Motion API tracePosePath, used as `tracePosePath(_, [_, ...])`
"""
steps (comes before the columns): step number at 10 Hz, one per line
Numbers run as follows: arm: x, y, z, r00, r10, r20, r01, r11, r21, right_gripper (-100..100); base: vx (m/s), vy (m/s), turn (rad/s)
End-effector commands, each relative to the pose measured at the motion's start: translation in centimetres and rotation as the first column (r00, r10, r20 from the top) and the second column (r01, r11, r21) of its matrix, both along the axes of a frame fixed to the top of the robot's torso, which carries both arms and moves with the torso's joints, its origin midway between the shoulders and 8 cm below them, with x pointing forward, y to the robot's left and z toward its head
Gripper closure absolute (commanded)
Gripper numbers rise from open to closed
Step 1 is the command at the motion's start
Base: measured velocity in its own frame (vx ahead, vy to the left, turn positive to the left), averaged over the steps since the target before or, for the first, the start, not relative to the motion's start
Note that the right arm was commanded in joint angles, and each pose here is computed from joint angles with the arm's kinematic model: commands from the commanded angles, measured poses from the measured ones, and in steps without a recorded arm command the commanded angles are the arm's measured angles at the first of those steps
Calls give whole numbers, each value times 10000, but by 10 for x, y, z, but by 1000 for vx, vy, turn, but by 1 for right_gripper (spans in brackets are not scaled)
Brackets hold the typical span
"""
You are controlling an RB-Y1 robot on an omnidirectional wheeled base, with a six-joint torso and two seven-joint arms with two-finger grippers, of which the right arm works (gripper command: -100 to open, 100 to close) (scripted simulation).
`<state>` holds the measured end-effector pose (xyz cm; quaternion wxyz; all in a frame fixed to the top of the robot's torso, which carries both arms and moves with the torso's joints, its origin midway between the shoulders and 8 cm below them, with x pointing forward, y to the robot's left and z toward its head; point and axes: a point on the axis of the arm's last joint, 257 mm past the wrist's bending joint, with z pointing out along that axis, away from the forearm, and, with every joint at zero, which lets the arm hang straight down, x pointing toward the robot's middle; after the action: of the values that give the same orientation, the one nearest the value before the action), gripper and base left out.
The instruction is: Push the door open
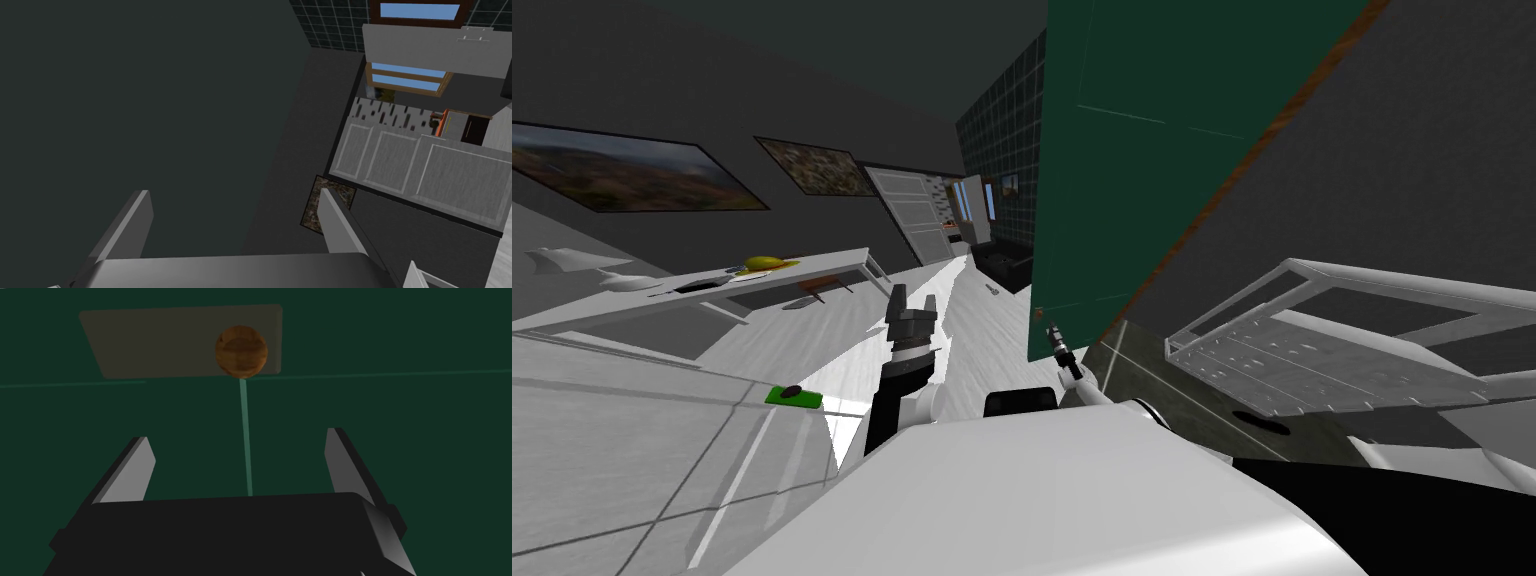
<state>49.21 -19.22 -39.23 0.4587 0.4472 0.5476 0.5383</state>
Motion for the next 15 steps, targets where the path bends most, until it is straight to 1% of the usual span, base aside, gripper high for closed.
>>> tracePosePath(1, [1, 5, 0, 10000, 9, -29, -9, 9999, 124, -100, -299, -19, -54])
tracePosePath(2, [2, 8, 1, 10000, 18, -39, -18, 9998, 198, -100, -273, 36, -27])
tracePosePath(3, [2, 5, 0, 10000, 11, -39, -11, 9999, 147, -100, -119, 28, -10])
tracePosePath(4, [1, 1, 0, 10000, -43, -9, 43, 9999, 110, -100, 114, 13, 24])
tracePosePath(8, [-1, -4, 0, 9999, -140, 61, 139, 9999, 86, -100, 203, 37, 28])
tracePosePath(11, [-3, -3, 1, 9997, -210, 116, 208, 9997, 140, -100, 220, 41, 27])
tracePosePath(12, [-2, -4, 1, 9997, -197, 107, 196, 9997, 128, -100, 84, 23, 2])
tracePosePath(13, [-2, -4, 1, 9997, -197, 107, 196, 9997, 128, 100, -14, -4, -8])
tracePosePath(15, [-2, -4, 1, 9997, -197, 107, 196, 9997, 128, 100, -30, -8, 9])
